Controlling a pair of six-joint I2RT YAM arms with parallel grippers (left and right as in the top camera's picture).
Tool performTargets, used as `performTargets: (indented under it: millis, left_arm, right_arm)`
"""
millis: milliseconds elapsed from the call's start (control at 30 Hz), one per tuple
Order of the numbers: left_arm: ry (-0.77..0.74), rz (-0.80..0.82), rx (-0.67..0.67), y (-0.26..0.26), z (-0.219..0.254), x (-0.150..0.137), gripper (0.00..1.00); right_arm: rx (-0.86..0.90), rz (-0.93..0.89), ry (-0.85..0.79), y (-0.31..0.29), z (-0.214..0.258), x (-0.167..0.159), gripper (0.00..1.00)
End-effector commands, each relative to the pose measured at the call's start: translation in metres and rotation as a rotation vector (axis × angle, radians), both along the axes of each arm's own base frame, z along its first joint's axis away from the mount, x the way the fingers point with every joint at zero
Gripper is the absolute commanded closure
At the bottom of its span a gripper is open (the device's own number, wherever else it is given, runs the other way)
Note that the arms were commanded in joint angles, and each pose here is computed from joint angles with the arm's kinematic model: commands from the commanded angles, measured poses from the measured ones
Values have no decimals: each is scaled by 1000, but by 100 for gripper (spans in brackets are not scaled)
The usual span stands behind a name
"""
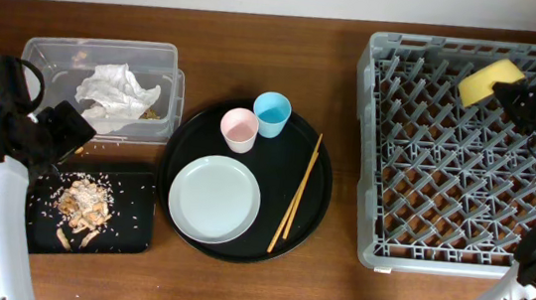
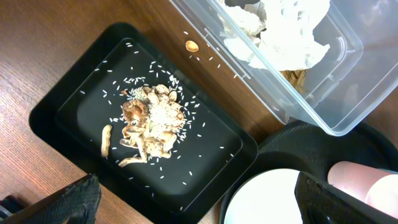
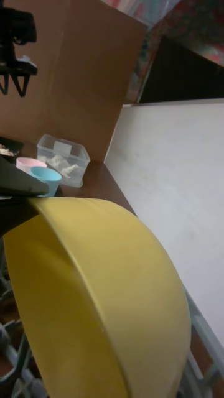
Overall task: Sort waste into correct bins and load items into the dishwasher rack
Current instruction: 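Carry the yellow bowl right and lower it into the rack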
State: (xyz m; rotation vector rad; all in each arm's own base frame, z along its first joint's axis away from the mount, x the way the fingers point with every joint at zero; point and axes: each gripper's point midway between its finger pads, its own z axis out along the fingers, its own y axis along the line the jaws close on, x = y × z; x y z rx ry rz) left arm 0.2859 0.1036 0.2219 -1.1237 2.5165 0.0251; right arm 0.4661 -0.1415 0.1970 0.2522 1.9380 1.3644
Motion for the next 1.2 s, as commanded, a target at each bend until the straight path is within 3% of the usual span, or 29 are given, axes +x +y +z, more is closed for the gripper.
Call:
performTargets:
  millis: [0,367,567,833,967,1000,1033,1067,1167]
  left_arm:
    - [-17,2,12,2,6,-1,1]
    - [-17,2,12,2,6,-1,1]
    - [-17,2,12,2,6,-1,1]
    - [-17,2,12,2,6,-1,1]
    - [-17,2,12,2,6,-1,1]
    - [-17,2,12,2,6,-1,1]
    - [-17,2,12,2,6,-1,1]
    - [-17,2,12,2,6,-1,1]
    - [-17,2,12,2,6,-1,1]
  right_arm:
    - [26,3,46,5,-12,-2,96]
    - [73,19,146,23,-29,-9,96]
    - [-134,-103,373,8,-59,-22,89]
    - [-188,-199,370,9,1,-35,58]
    - [-225,-238,347,13,33,-48,52]
    - [-249,-253,338,13,41,-52,46]
    - [-271,-272,331,12,48,-54,35]
    - [-293,-287,319,11,54,-57,31]
    - [-340,-317,283,6,64,-56,29]
